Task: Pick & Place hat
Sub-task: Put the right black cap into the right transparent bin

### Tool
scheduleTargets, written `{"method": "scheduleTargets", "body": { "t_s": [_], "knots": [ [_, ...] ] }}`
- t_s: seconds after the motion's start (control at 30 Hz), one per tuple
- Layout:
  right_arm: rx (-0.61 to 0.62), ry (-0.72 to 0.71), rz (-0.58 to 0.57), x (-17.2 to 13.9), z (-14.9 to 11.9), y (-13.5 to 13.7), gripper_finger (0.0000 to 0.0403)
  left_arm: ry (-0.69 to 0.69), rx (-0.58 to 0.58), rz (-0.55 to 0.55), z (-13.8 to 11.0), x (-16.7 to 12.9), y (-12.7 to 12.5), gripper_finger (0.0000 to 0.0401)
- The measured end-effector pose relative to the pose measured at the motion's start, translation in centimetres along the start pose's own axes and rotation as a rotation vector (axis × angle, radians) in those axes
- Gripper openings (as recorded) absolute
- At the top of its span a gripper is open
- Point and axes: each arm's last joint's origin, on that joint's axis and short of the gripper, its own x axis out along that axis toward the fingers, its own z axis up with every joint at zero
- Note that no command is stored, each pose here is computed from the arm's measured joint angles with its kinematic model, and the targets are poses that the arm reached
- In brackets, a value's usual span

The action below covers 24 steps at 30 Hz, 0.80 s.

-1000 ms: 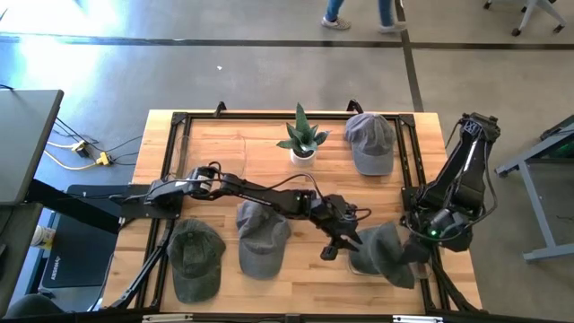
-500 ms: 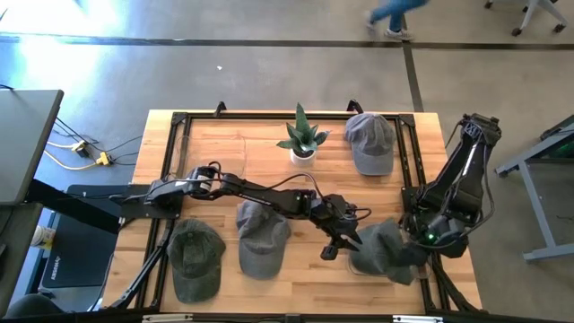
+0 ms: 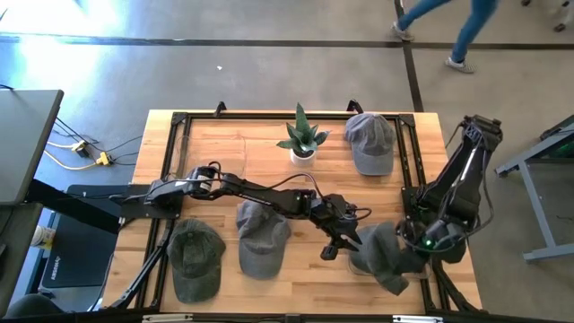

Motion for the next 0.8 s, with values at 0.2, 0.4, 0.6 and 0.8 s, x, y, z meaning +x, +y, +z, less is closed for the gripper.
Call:
{"method": "scheduleTargets", "body": {
  "t_s": [0.2,0.4,0.6,0.8],
  "knots": [
    [-0.067,-0.140,0.221,-0.1,0.0,1.8,0.0218,0.000,0.000,0.007,0.0,0.0,0.0,0.0110],
    [0.027,-0.098,0.160,-0.2,0.5,1.4,0.0211,0.000,0.000,0.008,0.0,0.0,0.0,0.0110],
    [0.043,-0.067,0.159,1.0,0.6,1.9,0.0212,0.009,-0.003,0.008,-0.1,0.0,0.0,0.0110],
    [0.019,-0.127,0.231,1.6,0.8,2.7,0.0208,0.098,-0.041,0.016,-0.1,-0.8,-0.2,0.0110]
  ]
}}
